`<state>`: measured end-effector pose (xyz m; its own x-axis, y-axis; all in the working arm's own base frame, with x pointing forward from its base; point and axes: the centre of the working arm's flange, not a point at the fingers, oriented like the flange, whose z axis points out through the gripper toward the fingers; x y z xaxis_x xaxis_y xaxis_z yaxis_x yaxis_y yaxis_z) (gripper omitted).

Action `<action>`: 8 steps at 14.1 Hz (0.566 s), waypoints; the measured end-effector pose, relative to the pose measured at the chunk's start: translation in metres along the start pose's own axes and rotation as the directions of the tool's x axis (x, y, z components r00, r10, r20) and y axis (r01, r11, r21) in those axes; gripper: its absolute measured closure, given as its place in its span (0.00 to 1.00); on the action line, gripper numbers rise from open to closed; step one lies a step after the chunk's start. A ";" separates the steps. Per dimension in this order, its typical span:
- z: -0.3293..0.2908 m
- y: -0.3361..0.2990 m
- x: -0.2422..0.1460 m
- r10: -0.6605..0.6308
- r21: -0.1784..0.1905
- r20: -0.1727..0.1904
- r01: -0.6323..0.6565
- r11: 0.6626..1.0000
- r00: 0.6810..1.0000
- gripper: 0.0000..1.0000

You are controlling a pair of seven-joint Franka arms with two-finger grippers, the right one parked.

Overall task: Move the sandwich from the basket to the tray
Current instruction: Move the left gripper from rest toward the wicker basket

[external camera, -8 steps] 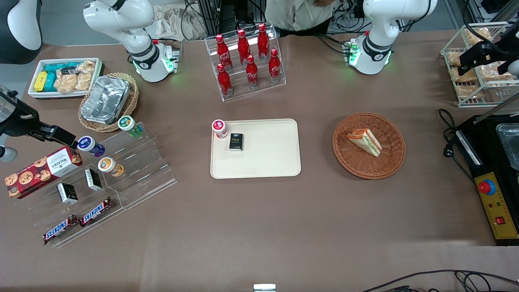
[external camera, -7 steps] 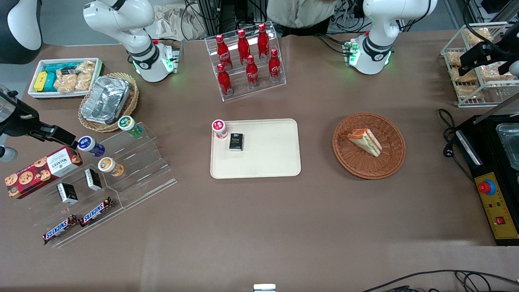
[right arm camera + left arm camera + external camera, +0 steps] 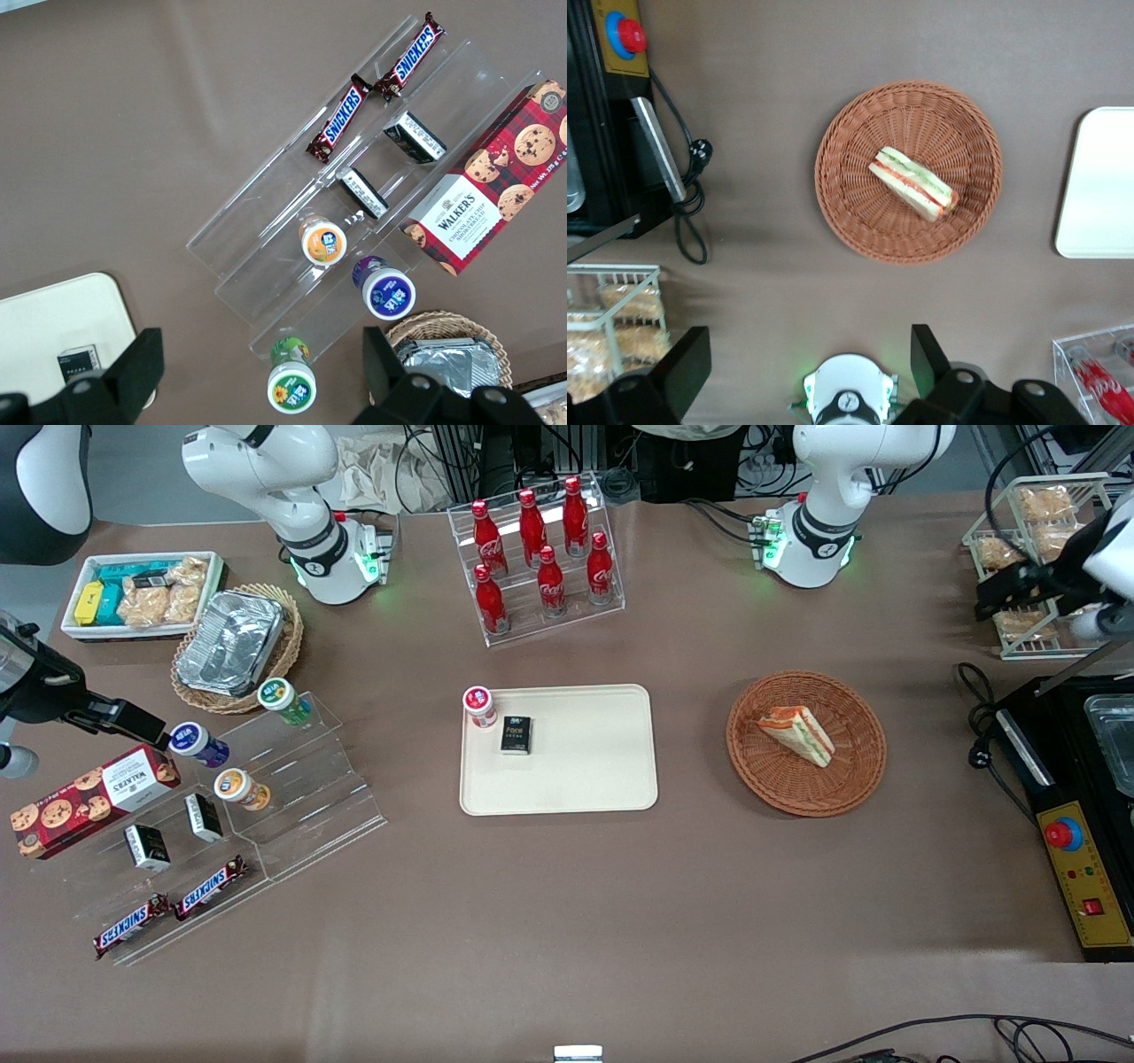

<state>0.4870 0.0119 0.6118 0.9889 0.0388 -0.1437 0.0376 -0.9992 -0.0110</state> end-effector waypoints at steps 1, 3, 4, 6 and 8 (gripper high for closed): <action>0.018 0.001 0.000 -0.020 -0.004 -0.014 0.020 1.000 1.000 0.00; 0.053 0.009 -0.007 -0.068 -0.010 -0.037 0.067 0.998 0.997 0.00; 0.069 0.018 -0.010 -0.097 -0.008 -0.046 0.096 0.995 0.994 0.00; 0.099 0.040 -0.013 -0.160 -0.001 -0.064 0.160 0.987 0.985 0.00; 0.131 0.061 -0.014 -0.239 0.002 -0.082 0.240 0.971 0.968 0.00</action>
<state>0.4566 -0.0486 0.4832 0.9596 0.2759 -0.0553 0.2735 -0.9607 -0.0470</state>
